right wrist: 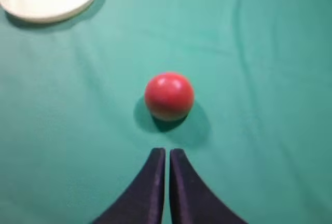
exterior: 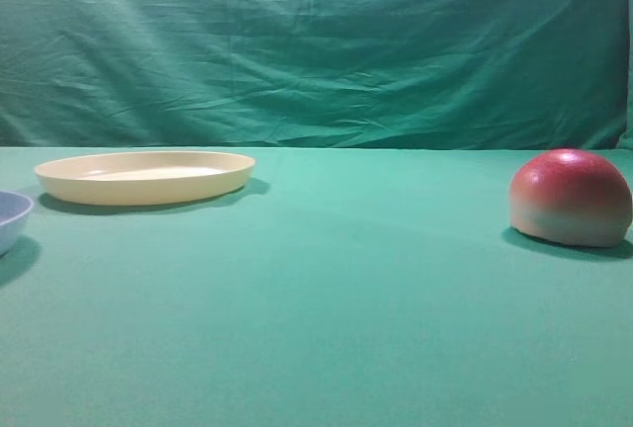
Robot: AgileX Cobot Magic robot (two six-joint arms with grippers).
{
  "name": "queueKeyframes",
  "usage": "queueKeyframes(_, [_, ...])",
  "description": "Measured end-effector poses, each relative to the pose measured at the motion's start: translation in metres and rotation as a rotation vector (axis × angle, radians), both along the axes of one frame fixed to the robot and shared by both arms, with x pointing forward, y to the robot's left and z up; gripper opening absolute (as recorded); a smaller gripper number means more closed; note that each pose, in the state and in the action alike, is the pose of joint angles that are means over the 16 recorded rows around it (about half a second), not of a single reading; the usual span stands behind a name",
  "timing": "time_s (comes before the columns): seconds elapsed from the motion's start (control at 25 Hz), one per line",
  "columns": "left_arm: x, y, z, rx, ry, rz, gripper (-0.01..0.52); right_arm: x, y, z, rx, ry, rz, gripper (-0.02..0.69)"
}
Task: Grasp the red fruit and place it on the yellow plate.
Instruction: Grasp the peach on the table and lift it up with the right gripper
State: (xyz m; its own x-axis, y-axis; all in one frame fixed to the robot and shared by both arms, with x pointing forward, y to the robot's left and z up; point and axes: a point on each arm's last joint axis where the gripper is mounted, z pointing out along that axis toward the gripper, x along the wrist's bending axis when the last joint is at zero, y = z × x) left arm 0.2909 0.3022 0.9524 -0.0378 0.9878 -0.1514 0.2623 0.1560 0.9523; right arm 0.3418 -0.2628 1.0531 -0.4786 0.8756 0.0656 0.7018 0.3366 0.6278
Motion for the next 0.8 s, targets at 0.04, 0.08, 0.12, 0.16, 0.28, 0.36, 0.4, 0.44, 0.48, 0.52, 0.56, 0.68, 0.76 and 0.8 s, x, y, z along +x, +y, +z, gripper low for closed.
queueKeyframes(0.04, [0.0, 0.0, 0.0, 0.0, 0.0, 0.0, 0.0, 0.004, 0.001, -0.001, -0.006, 0.014, 0.01, 0.0])
queueKeyframes(0.08, [0.0, 0.0, 0.0, 0.0, 0.0, 0.0, 0.0, 0.008, 0.002, -0.002, -0.013, 0.026, 0.019, 0.0])
queueKeyframes(0.12, [0.0, 0.0, 0.0, 0.0, 0.0, 0.0, 0.0, 0.012, 0.003, -0.003, -0.019, 0.037, 0.027, 0.0])
queueKeyframes(0.16, [0.0, 0.0, 0.0, 0.0, 0.0, 0.0, 0.0, 0.017, 0.004, -0.004, -0.026, 0.046, 0.035, 0.0])
queueKeyframes(0.28, [0.0, 0.0, 0.0, 0.0, 0.0, 0.0, 0.0, 0.032, 0.008, -0.009, -0.045, 0.073, 0.055, 0.0])
queueKeyframes(0.36, [0.0, 0.0, 0.0, 0.0, 0.0, 0.0, 0.0, 0.042, 0.011, -0.013, -0.058, 0.09, 0.07, 0.0])
queueKeyframes(0.4, [0.0, 0.0, 0.0, 0.0, 0.0, 0.0, 0.0, 0.048, 0.012, -0.015, -0.065, 0.098, 0.077, 0.0])
queueKeyframes(0.44, [0.0, 0.0, 0.0, 0.0, 0.0, 0.0, 0.0, 0.053, 0.014, -0.018, -0.073, 0.105, 0.086, 0.003])
queueKeyframes(0.48, [0.0, 0.0, 0.0, 0.0, 0.0, 0.0, 0.0, 0.058, 0.016, -0.02, -0.08, 0.111, 0.094, 0.009])
queueKeyframes(0.52, [0.0, 0.0, 0.0, 0.0, 0.0, 0.0, 0.0, 0.064, 0.018, -0.023, -0.088, 0.118, 0.104, 0.019])
queueKeyframes(0.56, [0.0, 0.0, 0.0, 0.0, 0.0, 0.0, 0.0, 0.069, 0.02, -0.025, -0.096, 0.125, 0.114, 0.032])
queueKeyframes(0.68, [0.0, 0.0, 0.0, 0.0, 0.0, 0.0, 0.0, 0.084, 0.027, -0.032, -0.115, 0.146, 0.144, 0.104])
queueKeyframes(0.76, [0.0, 0.0, 0.0, 0.0, 0.0, 0.0, 0.0, 0.094, 0.032, -0.037, -0.126, 0.162, 0.165, 0.175])
queueKeyframes(0.8, [0.0, 0.0, 0.0, 0.0, 0.0, 0.0, 0.0, 0.098, 0.034, -0.039, -0.131, 0.169, 0.176, 0.215])
